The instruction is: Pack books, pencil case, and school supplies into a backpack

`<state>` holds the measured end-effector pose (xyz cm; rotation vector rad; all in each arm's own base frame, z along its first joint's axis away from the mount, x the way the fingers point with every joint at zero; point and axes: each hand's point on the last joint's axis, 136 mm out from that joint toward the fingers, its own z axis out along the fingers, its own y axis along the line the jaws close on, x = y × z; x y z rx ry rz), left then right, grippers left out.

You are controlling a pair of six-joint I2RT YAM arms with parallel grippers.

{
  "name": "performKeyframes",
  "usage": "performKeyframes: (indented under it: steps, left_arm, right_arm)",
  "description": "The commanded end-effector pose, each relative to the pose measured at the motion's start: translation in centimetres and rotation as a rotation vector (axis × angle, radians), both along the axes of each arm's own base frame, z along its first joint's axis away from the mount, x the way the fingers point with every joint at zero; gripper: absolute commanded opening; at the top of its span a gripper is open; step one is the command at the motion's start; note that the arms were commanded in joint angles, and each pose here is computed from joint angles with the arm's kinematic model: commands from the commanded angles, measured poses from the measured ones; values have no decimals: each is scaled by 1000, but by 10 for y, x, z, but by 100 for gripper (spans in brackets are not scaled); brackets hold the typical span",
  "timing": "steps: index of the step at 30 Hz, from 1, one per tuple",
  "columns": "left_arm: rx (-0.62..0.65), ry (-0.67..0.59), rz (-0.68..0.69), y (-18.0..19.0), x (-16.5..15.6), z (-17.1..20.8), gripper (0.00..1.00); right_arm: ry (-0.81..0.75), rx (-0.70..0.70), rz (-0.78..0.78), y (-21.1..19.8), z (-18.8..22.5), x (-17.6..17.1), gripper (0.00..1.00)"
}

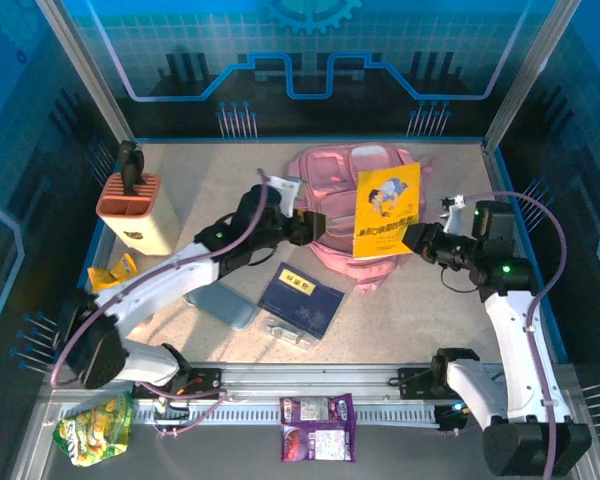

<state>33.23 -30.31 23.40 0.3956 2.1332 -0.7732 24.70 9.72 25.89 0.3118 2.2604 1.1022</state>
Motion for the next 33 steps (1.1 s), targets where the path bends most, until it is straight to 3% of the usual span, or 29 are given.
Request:
performKeyframes:
  steps: [1, 10, 24, 33]
  left_arm:
    - [135, -101, -235, -30, -8, -8, 61]
    - [239, -156, -426, -86, 14, -43, 63]
    - [418, -129, -527, -120, 39, -100, 67]
    - [476, -85, -545, -132, 49, -132, 65]
  right_arm:
    - [-22, -22, -13, -11, 2, -10, 15]
    - [33, -38, -149, -44, -11, -1, 16]
    - [72, -70, -311, -80, -20, 18, 18]
    - [73, -55, -308, -81, -20, 24, 19]
